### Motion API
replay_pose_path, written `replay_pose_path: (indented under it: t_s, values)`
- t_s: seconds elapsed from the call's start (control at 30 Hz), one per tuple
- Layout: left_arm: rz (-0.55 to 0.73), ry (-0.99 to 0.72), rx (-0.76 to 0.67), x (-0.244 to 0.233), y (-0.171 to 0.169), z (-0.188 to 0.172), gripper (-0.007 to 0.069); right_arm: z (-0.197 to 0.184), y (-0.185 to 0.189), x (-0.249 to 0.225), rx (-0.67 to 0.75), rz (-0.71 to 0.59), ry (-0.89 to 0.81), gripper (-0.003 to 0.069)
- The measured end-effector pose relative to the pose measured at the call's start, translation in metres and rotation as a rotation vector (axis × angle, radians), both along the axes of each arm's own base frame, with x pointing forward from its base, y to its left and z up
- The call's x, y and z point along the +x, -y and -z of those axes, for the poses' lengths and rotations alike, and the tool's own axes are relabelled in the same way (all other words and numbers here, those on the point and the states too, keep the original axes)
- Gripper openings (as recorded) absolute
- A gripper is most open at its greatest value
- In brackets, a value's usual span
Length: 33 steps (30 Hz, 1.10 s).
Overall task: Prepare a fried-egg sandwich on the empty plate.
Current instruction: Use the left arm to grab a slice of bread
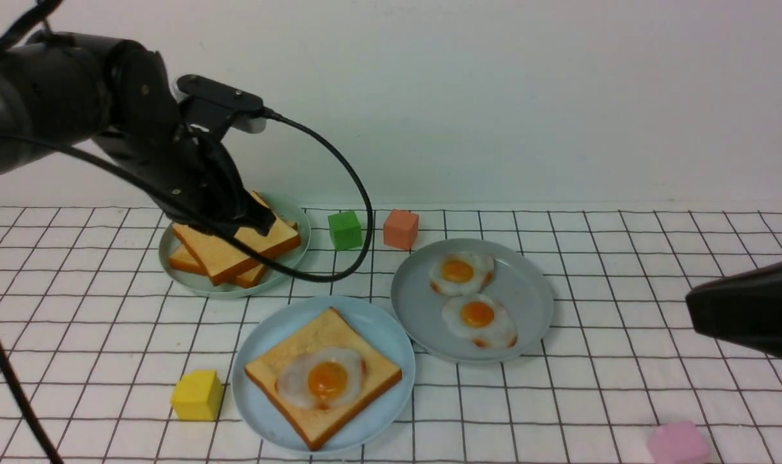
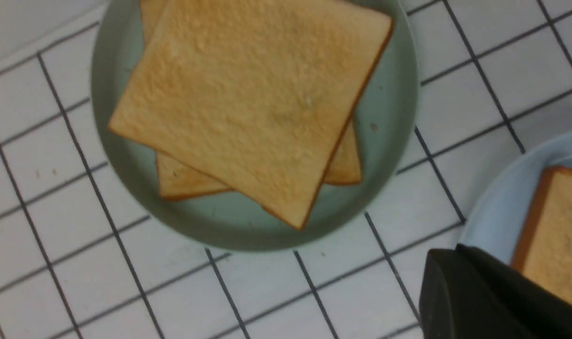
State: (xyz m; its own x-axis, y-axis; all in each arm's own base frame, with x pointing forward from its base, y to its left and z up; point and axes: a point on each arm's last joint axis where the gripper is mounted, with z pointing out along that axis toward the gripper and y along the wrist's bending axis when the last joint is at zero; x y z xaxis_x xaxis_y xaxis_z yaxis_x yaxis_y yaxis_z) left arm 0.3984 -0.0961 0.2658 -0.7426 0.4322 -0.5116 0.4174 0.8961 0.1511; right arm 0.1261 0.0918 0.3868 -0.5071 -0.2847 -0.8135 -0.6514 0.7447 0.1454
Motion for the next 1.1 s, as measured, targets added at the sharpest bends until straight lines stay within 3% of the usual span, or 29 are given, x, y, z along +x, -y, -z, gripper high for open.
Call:
replay_pose_path:
  t_s: [0.13, 0.3, 0.5, 0.9, 1.1]
  values:
    - [0.018, 0.016, 0.046, 0.015, 0.001, 0.011, 0.0082, 0.001, 0.000, -0.001, 0.017, 0.019, -0.036, 0.0016]
    - [0.045, 0.027, 0.097, 0.033, 0.003, 0.042, 0.0246, 0.001, 0.000, -0.001, 0.027, 0.031, -0.058, 0.0019]
    - [0.098, 0.028, 0.199, 0.044, 0.000, 0.070, 0.0370, 0.002, -0.001, -0.003, 0.031, 0.023, -0.077, 0.0020]
    - [0.121, 0.012, 0.222, 0.053, 0.001, 0.097, 0.0384, 0.003, -0.001, -0.004, 0.029, 0.015, -0.095, 0.0025]
    - [0.123, 0.007, 0.224, 0.053, 0.002, 0.098, 0.0237, 0.003, -0.002, -0.005, 0.041, 0.011, -0.105, 0.0027]
